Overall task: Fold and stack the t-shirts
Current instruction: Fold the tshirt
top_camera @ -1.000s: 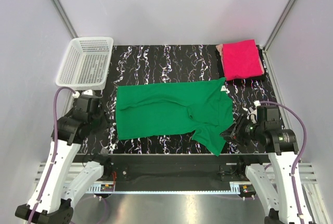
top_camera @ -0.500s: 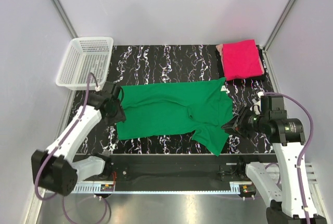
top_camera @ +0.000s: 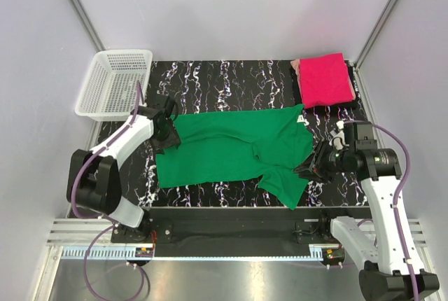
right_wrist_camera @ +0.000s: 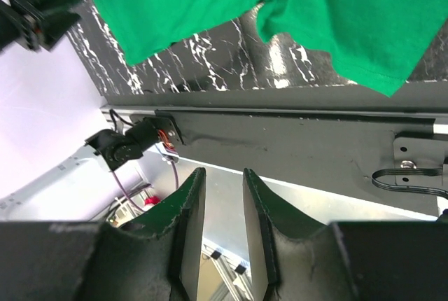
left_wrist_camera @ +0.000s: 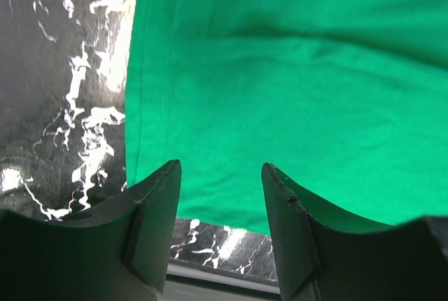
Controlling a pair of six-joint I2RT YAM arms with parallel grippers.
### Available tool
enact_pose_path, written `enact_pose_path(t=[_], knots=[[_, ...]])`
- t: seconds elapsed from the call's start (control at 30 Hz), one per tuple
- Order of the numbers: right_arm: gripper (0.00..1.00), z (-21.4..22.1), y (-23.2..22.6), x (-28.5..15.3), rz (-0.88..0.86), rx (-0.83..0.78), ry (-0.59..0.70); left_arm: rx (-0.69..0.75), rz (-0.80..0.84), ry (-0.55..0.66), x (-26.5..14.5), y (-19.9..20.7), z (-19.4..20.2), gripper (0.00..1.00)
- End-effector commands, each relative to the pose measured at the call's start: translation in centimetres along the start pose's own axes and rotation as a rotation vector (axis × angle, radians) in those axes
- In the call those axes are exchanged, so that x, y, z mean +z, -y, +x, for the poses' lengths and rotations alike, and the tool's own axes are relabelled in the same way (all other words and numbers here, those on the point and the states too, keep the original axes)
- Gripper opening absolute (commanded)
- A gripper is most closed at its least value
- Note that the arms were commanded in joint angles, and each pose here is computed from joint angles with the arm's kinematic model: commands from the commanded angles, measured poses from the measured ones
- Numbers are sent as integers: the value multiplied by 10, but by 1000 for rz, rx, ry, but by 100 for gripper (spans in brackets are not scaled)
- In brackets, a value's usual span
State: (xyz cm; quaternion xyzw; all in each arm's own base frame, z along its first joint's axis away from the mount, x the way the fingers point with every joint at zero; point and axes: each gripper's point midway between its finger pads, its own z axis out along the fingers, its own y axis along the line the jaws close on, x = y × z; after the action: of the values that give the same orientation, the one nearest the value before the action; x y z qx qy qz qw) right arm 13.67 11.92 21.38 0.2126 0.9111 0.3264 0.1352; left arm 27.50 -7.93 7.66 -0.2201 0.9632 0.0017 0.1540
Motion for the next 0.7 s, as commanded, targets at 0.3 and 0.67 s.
enact_pose_path(t=[0.3,0.67], knots=[[35,5,9,8,13,-42,-52,-19,-102,-23,16,-19,-29,55],[36,2,14,13,33,-41,-62,-14,-144,-56,38,-16,-33,54]])
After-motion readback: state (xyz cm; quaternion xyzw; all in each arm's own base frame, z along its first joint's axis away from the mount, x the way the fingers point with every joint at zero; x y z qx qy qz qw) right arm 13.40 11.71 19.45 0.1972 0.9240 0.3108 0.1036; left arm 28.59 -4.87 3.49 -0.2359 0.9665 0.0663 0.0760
